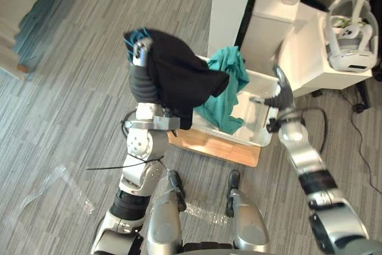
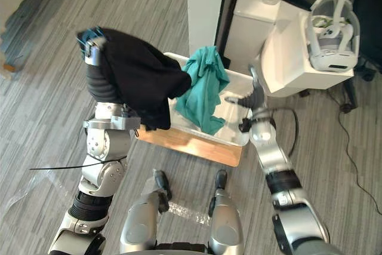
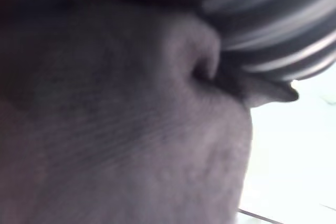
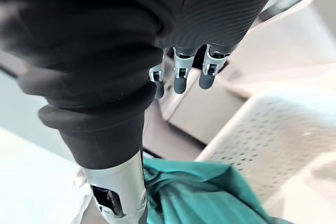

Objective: Tidy the bed and pick cloth on bed and put in laundry

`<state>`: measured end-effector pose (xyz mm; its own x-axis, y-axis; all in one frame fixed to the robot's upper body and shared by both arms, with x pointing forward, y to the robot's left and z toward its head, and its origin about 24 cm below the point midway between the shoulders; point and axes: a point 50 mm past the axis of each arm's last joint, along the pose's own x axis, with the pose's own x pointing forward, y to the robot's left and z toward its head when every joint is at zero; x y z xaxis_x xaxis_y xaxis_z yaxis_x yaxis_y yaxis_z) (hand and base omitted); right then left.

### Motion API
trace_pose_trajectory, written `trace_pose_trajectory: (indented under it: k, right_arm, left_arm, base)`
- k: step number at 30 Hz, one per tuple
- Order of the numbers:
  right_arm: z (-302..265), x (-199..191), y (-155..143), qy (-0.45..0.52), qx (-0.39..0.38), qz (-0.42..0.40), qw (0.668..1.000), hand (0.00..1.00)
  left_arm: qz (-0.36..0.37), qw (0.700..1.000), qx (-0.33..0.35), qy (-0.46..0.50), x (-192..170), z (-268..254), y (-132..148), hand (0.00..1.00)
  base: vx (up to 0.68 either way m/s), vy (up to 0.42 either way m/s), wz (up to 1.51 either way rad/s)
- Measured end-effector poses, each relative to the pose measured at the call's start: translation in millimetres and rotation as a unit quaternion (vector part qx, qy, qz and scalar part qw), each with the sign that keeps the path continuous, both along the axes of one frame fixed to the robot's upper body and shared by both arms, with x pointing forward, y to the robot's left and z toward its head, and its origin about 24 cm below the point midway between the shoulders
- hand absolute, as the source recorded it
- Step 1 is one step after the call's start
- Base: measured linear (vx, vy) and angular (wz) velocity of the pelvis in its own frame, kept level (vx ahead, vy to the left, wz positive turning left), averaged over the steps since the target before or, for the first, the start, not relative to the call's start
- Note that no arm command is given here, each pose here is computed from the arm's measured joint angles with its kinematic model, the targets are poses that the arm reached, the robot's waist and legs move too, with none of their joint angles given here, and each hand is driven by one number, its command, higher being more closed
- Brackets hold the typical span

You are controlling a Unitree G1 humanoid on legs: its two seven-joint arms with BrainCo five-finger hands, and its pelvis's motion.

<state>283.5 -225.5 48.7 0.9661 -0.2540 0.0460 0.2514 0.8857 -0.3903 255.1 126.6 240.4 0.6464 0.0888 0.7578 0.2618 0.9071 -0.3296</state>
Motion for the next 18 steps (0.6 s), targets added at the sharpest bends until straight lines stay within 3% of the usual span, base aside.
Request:
trace_pose_trajectory:
  k: [3, 7, 10, 12, 15, 18]
  right_arm:
    - [-42, -38, -13, 0.079, 0.020, -0.028, 0.996, 0.00]
    - [-72, -61, -18, 0.144, 0.039, -0.034, 0.988, 0.00]
    - [-100, -83, -19, 0.200, 0.076, -0.047, 0.976, 0.00]
    - [-114, -96, -14, 0.224, 0.102, -0.042, 0.968, 0.00]
    - [-127, -109, -4, 0.243, 0.128, -0.035, 0.961, 0.00]
    - [-129, -109, 7, 0.230, 0.145, -0.019, 0.962, 0.00]
  left_arm:
    - [0.056, 0.997, 0.038, 0.033, 25, 11, 7, 1.00]
    - [0.125, 0.986, 0.081, 0.074, 54, 15, 15, 1.00]
    - [0.235, 0.955, 0.136, 0.116, 87, 22, 32, 1.00]
    - [0.327, 0.918, 0.186, 0.122, 103, 31, 50, 1.00]
    - [0.398, 0.872, 0.254, 0.130, 119, 36, 62, 1.00]
    - [0.414, 0.838, 0.306, 0.180, 131, 21, 71, 1.00]
  base:
    - [0.01, 0.021, -0.20]
    - [-0.02, 0.026, -0.32]
    - [-0.02, 0.009, -0.29]
    - [-0.01, 0.008, -0.30]
    - [0.01, 0.007, -0.18]
    - [0.00, 0.003, -0.20]
